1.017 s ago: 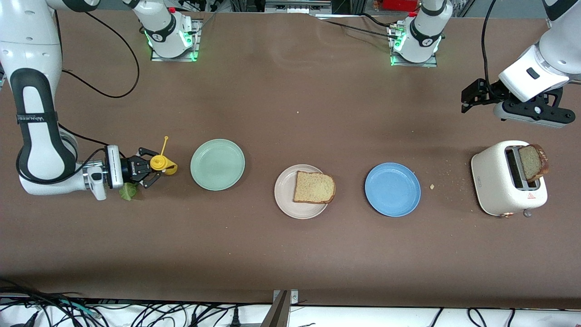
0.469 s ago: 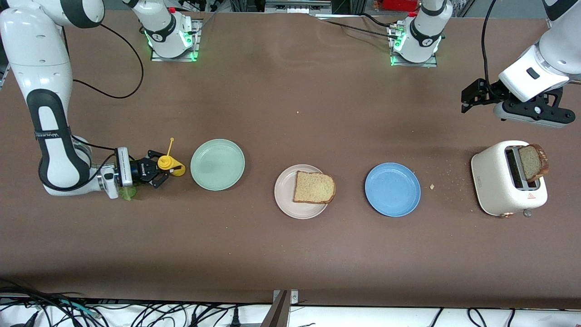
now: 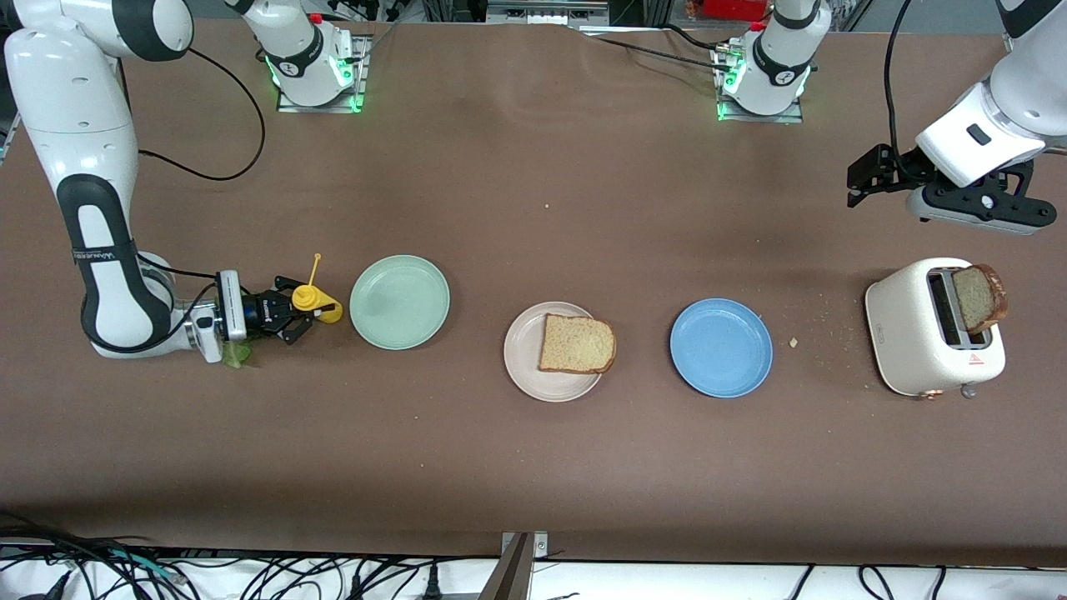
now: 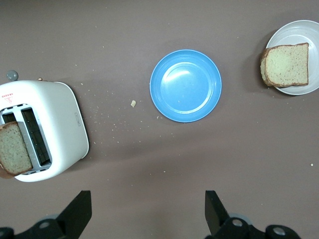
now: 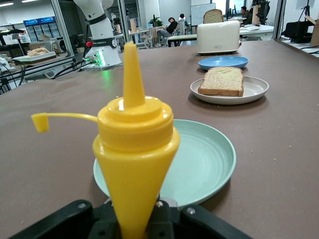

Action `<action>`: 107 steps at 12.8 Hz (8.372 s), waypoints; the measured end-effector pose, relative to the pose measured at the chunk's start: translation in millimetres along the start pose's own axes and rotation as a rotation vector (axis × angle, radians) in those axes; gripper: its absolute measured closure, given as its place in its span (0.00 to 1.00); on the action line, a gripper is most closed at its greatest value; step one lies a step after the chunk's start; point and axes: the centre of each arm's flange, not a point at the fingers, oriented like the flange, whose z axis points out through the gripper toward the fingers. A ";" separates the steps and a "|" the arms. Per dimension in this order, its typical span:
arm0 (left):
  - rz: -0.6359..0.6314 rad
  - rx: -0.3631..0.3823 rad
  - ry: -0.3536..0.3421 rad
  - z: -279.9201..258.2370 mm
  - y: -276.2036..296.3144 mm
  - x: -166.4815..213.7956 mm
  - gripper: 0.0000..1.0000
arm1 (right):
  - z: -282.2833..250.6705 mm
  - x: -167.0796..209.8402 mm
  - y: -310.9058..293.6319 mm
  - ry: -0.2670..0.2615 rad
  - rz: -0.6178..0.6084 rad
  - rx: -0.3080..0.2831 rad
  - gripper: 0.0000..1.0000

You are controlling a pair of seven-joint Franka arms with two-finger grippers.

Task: Make sandwich in beige plate with both arms
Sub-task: 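Lower the mustard bottle onto the table with the right gripper, then open the right gripper and move it down onto the lettuce leaf, then grasp the green lettuce leaf with the right gripper and lift it, then carry the lettuce leaf over the bread on the beige plate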

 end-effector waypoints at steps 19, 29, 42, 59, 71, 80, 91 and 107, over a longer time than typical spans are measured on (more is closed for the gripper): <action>0.003 -0.001 -0.012 1.0 1.7 -1.1 0.00 | -145.7 94.3 -15.9 -0.454 0.383 -0.036 0.00; 0.003 -0.001 -0.016 1.4 1.7 -1.6 0.00 | -193.0 146.0 -29.8 -0.768 0.890 -0.411 0.00; 0.005 -0.001 -0.017 1.5 2.9 -1.6 0.00 | -140.0 128.3 -16.4 -0.698 1.498 -1.046 0.00; 0.005 -0.001 -0.018 1.6 3.0 -1.7 0.00 | -59.2 39.1 -2.4 -0.701 1.671 -1.182 0.11; 0.005 -0.001 -0.018 1.6 3.1 -1.7 0.00 | -60.5 35.8 -6.6 -0.710 1.677 -1.187 0.96; 0.005 -0.001 -0.018 1.6 3.1 -1.7 0.00 | -65.0 48.7 -4.2 -0.730 1.630 -1.202 0.96; 0.005 -0.001 -0.018 1.6 3.1 -1.7 0.00 | -91.9 114.1 -5.5 -0.800 1.549 -1.221 0.96; 0.006 -0.001 -0.018 1.6 3.2 -1.7 0.00 | -52.0 269.2 9.6 -0.807 1.386 -1.181 0.96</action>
